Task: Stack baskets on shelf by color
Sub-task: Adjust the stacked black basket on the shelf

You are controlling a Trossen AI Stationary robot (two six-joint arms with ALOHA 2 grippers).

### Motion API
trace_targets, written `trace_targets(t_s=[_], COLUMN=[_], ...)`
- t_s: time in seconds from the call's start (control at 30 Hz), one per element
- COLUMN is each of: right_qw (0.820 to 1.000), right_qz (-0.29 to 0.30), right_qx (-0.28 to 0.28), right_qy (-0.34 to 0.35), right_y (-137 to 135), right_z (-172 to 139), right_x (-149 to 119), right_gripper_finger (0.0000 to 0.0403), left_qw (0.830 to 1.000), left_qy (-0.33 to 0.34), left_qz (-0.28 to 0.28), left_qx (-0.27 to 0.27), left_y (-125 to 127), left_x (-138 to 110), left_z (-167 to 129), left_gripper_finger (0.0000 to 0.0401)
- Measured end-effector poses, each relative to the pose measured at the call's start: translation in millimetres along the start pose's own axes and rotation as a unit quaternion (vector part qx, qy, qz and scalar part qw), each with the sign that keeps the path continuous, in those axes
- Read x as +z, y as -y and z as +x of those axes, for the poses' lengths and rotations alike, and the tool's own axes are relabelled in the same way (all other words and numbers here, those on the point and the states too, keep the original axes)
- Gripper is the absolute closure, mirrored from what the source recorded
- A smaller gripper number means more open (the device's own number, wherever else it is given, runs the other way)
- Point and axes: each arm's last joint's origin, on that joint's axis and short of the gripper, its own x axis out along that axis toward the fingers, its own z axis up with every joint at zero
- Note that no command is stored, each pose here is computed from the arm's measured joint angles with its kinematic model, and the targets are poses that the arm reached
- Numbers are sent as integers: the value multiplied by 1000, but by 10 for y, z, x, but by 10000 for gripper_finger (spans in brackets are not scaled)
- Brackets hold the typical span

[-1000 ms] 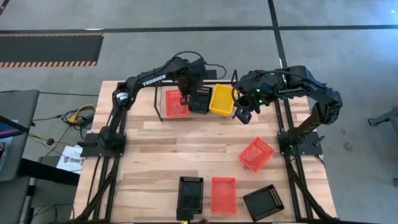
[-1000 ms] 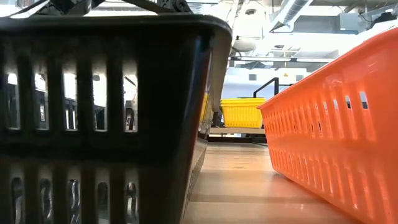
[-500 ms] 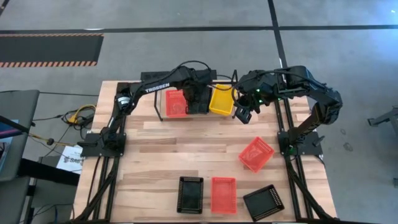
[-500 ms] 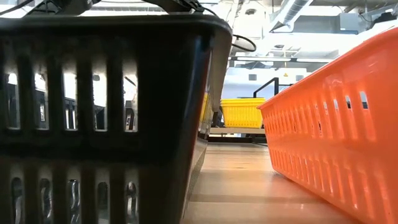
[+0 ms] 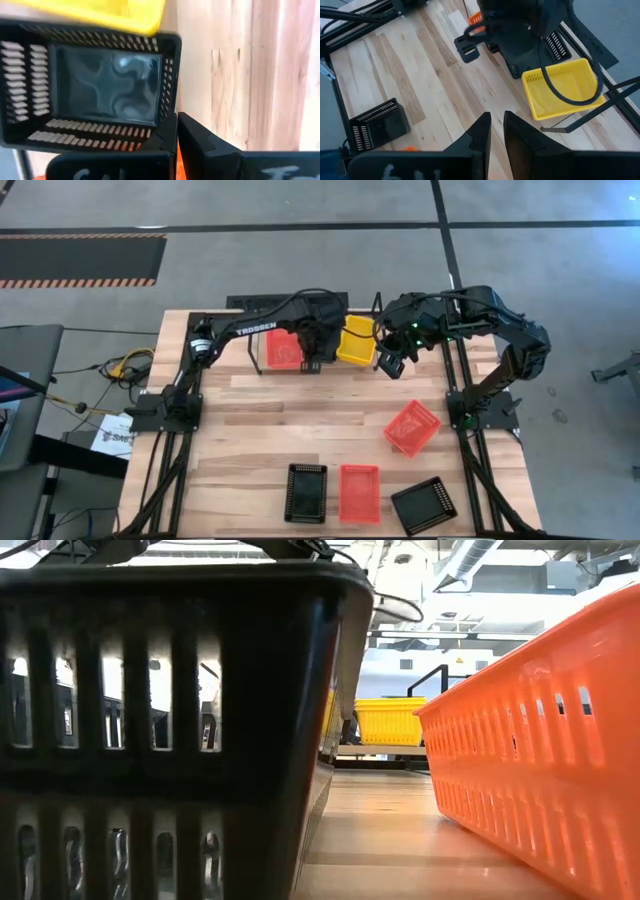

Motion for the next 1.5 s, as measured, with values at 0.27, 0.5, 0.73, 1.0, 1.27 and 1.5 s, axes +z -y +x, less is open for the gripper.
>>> trace_targets(t_s=[0.27,0.5,0.73,1.0,1.27,1.5], right_qw=[1000,1000,1000,1000,1000,1000], right_qz=[0,-1,-7,-12,-12,-12], right_qx=[0,0,0,1,1,1], right_qy=[0,0,0,2,2,2], right_y=[0,-1,-1,-1,-1,-1], right_z=[0,-1,0,0,0,0], right_x=[0,0,0,3,3,3], right_gripper_finger=[330,330,330,330,330,330], left_qw=[999,998,998,999,998,997], left_qy=[-40,-50,-51,-1,31,31], left_qz=[-1,-5,-4,-3,-4,-11], left_qx=[29,28,27,44,53,64], left_y=[-3,-11,27,6,-12,-125], left_x=[-84,-116,-102,32,94,57], left_z=[249,331,305,36,-185,-191], left_gripper_finger=[401,401,401,401,401,401])
